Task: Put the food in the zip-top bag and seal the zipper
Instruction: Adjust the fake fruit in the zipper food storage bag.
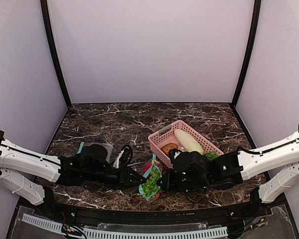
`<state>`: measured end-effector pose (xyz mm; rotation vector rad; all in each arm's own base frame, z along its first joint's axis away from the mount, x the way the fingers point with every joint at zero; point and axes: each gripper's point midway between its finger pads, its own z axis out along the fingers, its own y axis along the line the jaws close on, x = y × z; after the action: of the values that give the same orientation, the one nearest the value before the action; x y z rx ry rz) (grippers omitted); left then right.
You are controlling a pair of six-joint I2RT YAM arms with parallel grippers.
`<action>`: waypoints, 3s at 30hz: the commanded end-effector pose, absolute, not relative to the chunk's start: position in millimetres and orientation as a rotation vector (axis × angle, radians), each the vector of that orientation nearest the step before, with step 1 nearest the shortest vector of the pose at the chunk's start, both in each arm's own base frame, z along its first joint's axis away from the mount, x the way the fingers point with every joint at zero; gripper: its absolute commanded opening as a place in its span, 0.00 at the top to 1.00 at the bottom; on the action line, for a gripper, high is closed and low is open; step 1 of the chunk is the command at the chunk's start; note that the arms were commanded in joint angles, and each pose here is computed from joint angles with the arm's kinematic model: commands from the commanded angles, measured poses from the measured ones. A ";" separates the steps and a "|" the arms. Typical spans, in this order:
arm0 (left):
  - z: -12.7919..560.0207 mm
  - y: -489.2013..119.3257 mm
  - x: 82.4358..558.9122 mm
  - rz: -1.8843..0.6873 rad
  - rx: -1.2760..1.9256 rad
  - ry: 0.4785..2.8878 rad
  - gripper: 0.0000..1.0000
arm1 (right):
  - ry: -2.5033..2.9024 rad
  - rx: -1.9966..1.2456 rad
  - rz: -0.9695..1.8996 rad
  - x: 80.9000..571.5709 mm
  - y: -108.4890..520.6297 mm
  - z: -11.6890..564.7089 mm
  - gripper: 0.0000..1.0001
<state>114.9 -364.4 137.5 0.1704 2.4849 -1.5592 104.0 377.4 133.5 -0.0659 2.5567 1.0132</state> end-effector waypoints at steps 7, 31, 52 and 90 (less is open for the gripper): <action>156.3 -362.4 111.8 -1.692 0.139 2.397 0.90 | 2.510 -0.040 1.122 106.4 381.9 145.8 1.00; 132.6 -326.3 134.5 -0.298 0.623 2.608 0.99 | 2.513 0.064 0.950 126.3 395.9 164.9 1.00; 145.3 -357.1 96.3 -0.987 0.379 2.576 0.43 | 2.548 0.113 0.922 125.4 393.3 149.6 1.00; 120.1 -351.6 103.1 -1.355 0.130 2.556 0.56 | 2.545 0.089 1.026 117.1 397.2 146.0 1.00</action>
<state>107.1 -349.9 130.7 0.1140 2.5261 -1.3456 115.5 392.5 134.5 0.0746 2.5797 0.9593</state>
